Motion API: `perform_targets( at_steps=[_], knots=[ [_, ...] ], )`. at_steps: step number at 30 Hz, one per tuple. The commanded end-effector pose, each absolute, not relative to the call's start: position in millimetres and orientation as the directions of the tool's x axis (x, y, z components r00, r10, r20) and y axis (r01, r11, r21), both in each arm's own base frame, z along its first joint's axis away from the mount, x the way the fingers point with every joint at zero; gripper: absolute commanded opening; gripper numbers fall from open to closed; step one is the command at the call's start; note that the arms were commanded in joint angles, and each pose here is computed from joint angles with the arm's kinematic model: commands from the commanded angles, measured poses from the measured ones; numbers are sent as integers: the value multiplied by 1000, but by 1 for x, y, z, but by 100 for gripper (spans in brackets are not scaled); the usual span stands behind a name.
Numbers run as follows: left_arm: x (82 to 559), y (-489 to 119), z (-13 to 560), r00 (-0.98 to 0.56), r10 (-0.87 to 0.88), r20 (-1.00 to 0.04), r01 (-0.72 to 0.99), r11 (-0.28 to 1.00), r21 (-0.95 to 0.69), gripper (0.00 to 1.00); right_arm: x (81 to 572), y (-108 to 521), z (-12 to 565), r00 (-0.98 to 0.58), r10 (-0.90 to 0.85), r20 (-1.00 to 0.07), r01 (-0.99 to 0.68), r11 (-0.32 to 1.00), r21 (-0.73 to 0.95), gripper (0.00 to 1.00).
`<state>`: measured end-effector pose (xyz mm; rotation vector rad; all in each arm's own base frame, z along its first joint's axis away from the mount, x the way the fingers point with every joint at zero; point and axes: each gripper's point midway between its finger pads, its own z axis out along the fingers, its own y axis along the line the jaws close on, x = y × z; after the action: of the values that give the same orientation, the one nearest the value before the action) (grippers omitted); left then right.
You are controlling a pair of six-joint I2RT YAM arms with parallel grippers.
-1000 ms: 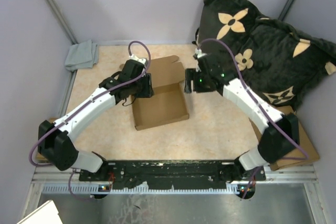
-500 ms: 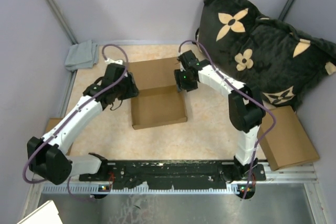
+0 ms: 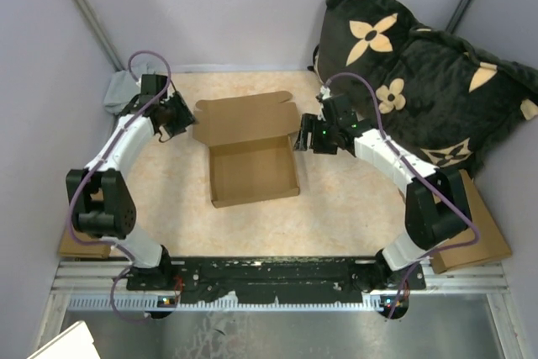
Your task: Fold the paper box
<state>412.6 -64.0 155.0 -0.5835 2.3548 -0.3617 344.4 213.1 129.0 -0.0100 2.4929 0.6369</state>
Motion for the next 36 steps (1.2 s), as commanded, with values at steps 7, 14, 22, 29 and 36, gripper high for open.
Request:
perform_targets(
  at_steps=[7, 14, 22, 29, 36],
  knots=[
    [467, -41, 116, -718, -458, -524, -326, 886, -329, 54, 345, 216, 170, -775, 127, -620, -218, 866, 450, 77],
    [504, -33, 108, -713, -459, -530, -314, 885, -345, 52, 339, 207, 171, -770, 127, -625, -203, 880, 429, 78],
    [519, -63, 93, -757, -448, -475, -205, 854, -478, 48, 338, 202, 172, -767, 128, -629, -190, 891, 413, 79],
    [520, -69, 82, -777, -431, -459, -179, 850, -496, 41, 339, 197, 175, -759, 129, -639, -177, 903, 392, 80],
    [520, -74, 96, -775, -402, -488, -120, 851, -512, 0, 341, 192, 174, -765, 124, -632, -160, 914, 373, 81]
  ],
)
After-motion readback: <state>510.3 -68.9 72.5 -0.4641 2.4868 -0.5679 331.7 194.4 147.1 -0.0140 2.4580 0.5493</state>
